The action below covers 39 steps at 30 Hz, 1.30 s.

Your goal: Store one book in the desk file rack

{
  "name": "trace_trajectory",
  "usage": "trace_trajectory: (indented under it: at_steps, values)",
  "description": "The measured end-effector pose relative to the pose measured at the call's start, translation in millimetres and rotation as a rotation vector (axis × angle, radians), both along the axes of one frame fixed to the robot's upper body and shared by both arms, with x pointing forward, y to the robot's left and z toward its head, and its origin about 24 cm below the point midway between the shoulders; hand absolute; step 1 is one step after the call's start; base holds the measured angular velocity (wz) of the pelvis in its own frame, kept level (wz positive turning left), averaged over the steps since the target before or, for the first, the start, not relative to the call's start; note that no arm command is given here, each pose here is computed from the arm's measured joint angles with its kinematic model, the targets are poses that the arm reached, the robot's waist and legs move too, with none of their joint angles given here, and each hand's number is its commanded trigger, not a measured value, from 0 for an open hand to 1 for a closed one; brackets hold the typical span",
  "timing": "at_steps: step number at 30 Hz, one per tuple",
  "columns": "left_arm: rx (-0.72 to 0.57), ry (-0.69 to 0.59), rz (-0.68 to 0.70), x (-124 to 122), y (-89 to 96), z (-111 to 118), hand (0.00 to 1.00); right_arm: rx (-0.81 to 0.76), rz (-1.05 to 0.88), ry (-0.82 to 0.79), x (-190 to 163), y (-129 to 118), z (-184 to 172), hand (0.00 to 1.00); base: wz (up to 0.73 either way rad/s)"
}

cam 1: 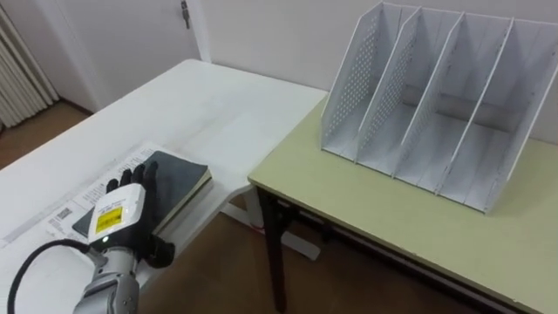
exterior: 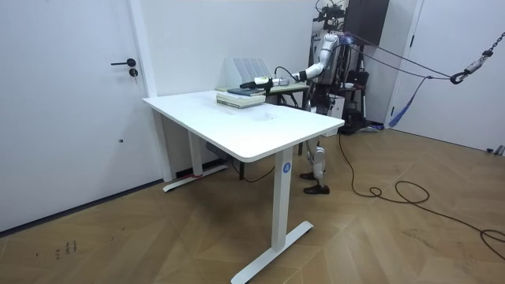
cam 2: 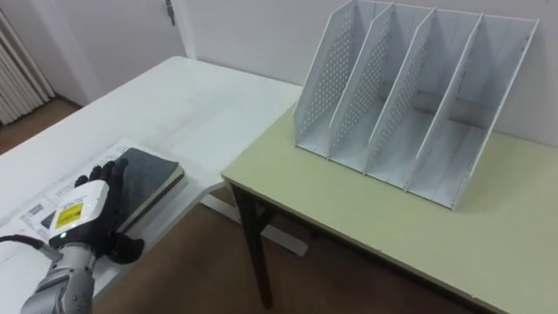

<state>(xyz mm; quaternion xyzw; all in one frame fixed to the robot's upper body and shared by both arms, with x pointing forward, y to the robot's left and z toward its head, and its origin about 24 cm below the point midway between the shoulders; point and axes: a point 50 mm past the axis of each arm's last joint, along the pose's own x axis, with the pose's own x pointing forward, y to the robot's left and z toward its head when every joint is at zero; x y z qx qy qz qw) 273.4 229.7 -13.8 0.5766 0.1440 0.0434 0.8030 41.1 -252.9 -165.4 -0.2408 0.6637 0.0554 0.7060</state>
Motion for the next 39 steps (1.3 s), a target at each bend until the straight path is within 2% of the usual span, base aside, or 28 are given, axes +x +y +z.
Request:
trace_trajectory:
  at_steps: [4,5,7,12,19,32,39]
  values:
    - [-0.009,0.057,0.003,-4,0.9,-9,0.00,-0.002,-0.004,0.008,-2,0,0,0.00,-0.01]
    - [-0.010,0.065,0.004,-4,1.1,-9,0.49,-0.003,-0.007,0.013,-4,-1,0,0.00,-0.04]
    - [-0.009,0.071,0.009,-4,1.7,-9,1.00,-0.004,-0.015,0.014,-6,-1,0,0.00,-0.05]
    - [-0.001,0.075,0.013,-4,2.6,-10,1.00,-0.017,-0.031,0.018,-11,-3,0,0.00,-0.01]
    - [0.022,0.033,0.057,1,14.8,1,1.00,-0.028,-0.034,0.025,-12,-4,0,0.00,-0.04]
    - [0.015,0.003,0.075,7,17.8,8,1.00,-0.053,-0.008,-0.058,10,-11,6,0.00,0.01]
    - [0.006,-0.024,0.075,11,16.2,14,1.00,-0.052,-0.055,-0.127,29,-10,9,0.00,0.01]
